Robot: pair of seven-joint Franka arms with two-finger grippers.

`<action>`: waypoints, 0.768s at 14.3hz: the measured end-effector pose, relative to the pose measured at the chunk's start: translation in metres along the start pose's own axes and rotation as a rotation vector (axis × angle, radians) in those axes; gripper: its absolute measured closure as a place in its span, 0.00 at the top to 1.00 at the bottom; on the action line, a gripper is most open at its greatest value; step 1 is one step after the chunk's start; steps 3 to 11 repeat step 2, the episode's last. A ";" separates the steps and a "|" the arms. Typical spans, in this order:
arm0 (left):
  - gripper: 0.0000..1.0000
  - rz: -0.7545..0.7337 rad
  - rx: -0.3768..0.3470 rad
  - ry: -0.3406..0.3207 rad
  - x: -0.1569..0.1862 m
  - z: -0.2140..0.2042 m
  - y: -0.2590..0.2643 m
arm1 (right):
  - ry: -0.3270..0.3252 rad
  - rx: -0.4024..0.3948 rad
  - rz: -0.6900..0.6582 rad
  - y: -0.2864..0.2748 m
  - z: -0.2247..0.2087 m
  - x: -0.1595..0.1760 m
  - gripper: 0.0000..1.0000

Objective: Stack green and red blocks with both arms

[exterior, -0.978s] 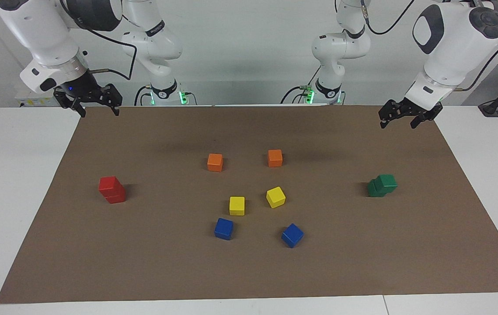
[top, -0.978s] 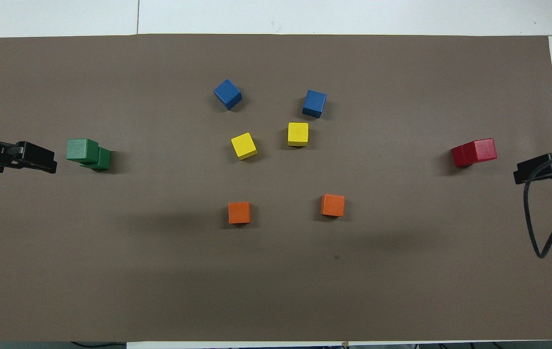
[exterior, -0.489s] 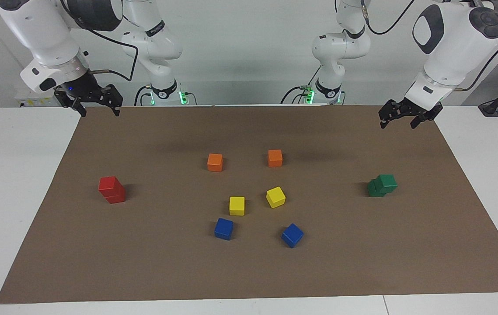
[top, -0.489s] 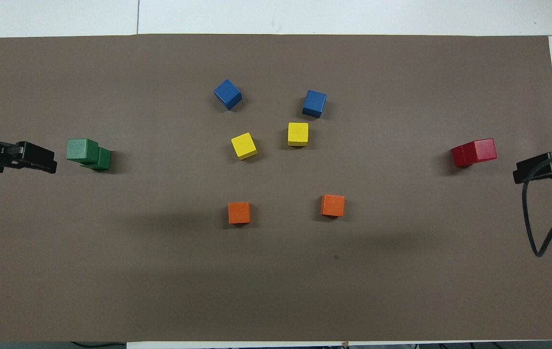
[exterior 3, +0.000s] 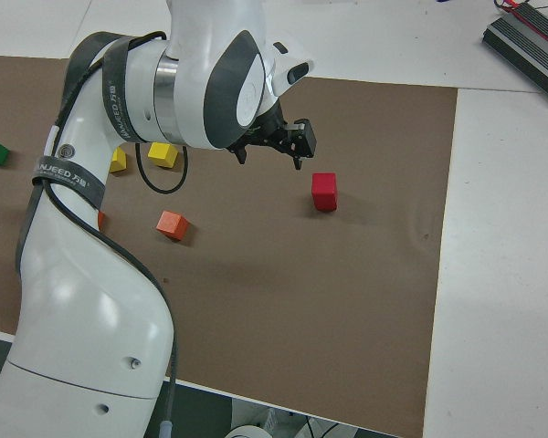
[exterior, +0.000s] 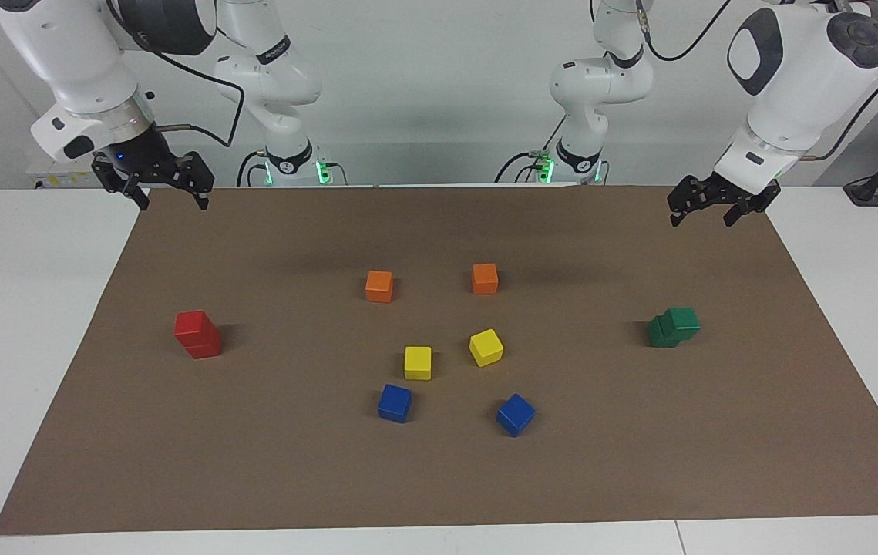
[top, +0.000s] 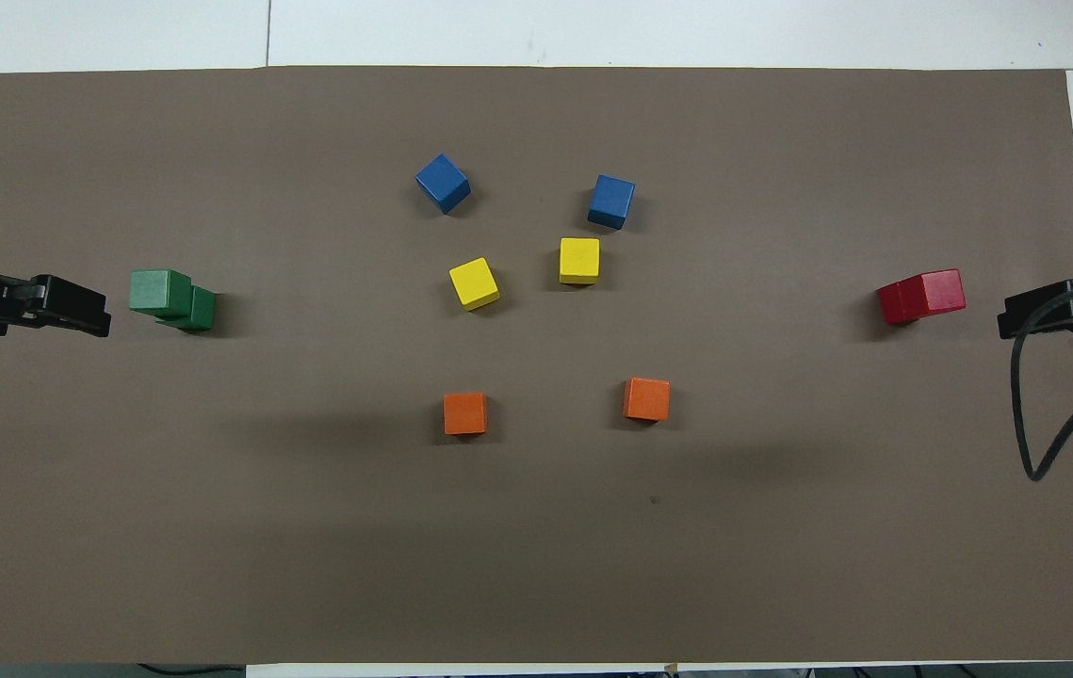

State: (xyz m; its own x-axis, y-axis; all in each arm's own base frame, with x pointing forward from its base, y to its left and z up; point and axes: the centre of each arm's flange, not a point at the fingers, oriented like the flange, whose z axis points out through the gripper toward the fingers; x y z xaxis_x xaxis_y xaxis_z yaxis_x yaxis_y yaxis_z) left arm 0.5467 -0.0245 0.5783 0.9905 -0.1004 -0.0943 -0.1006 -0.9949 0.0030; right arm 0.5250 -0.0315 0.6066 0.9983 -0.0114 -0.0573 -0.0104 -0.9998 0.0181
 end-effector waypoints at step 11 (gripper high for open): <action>1.00 0.000 0.000 0.000 0.000 0.000 0.000 | 0.000 0.000 0.000 0.000 0.000 0.000 1.00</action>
